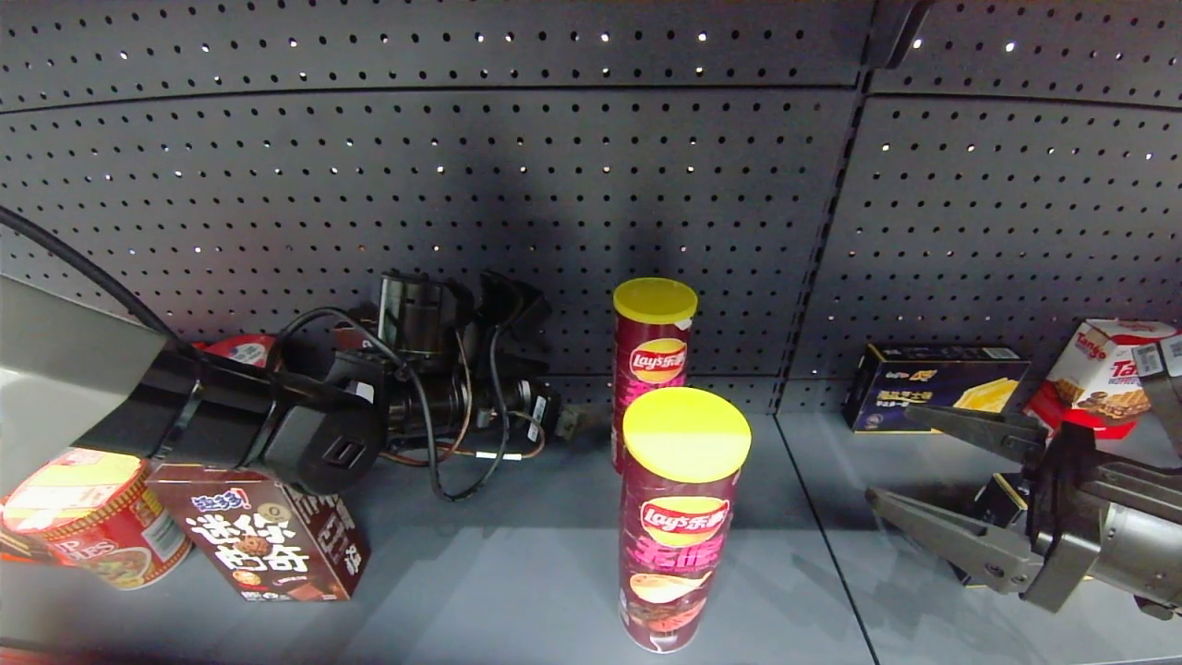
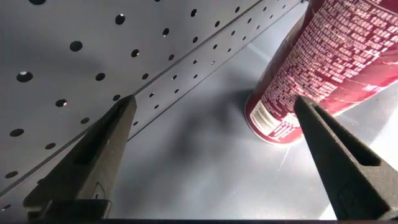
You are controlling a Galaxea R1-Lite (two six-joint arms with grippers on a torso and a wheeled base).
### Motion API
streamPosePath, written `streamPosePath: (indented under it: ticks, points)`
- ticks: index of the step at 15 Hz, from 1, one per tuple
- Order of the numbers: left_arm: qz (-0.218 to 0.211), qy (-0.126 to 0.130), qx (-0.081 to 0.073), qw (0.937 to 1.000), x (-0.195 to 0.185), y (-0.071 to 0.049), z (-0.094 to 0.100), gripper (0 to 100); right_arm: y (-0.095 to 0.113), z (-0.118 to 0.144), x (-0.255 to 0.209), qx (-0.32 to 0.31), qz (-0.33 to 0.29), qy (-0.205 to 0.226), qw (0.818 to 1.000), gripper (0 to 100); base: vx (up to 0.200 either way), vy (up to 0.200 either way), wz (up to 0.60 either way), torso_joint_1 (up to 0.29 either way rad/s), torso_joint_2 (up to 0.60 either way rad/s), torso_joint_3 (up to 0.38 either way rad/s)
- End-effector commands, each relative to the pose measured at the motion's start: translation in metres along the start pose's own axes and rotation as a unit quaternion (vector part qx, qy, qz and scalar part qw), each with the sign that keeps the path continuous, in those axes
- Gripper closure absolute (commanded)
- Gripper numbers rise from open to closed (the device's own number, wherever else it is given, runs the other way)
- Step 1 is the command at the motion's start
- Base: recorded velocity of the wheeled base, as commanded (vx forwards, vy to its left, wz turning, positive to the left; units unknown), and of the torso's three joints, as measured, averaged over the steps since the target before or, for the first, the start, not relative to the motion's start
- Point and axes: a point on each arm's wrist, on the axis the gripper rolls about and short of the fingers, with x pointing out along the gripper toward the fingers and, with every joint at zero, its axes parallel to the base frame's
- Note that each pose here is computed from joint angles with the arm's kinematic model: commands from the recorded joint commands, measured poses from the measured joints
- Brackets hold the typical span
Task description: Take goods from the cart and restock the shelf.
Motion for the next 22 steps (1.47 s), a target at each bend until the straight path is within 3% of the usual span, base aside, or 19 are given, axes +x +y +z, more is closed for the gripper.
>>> streamPosePath:
  ticks: [1,5,7,10,11,14,17,22]
  points:
    - [0.000,0.001,0.001,1.0000,-0.001,-0.001,-0.001,0,0.000,0.001,0.000,-0.001,0.000,-0.001,1.000,0,0.000,0.000,0.00,0.000,0.00,0.000]
    - [0.003,-0.020,0.008,0.9998,-0.015,-0.003,0.013,0,-0.003,0.000,0.004,0.001,-0.001,0.002,1.000,0,0.000,0.000,0.00,0.000,0.00,0.000]
    - [0.009,-0.041,0.016,0.9990,-0.026,-0.005,0.025,0,-0.008,0.007,0.011,-0.003,-0.010,-0.005,1.000,0,0.000,0.000,0.00,0.000,0.00,0.000]
    - [0.047,-0.059,0.037,0.9965,-0.031,-0.001,0.030,0,-0.015,0.012,0.019,-0.006,-0.038,-0.008,0.999,0,0.000,0.000,0.00,0.000,0.00,0.000]
    - [0.047,-0.059,0.038,0.9964,-0.032,-0.002,0.031,0,-0.015,0.012,0.020,-0.005,-0.042,-0.006,0.999,0,0.000,0.000,0.00,0.000,0.00,0.000]
    - [0.066,-0.068,0.041,0.9946,-0.063,-0.011,0.044,0,-0.010,0.012,0.022,-0.002,-0.049,0.002,0.999,0,0.000,0.000,0.00,0.000,0.00,0.000]
    - [0.071,-0.062,0.037,0.9948,-0.091,-0.019,0.039,0,-0.007,0.019,0.033,-0.001,-0.063,0.006,0.998,0,0.000,0.000,0.00,0.000,0.00,0.000]
    - [0.074,-0.058,0.039,0.9948,-0.120,-0.033,0.017,0,0.007,0.015,0.059,0.008,-0.091,0.064,0.994,0,0.000,0.000,0.00,0.000,0.00,0.000]
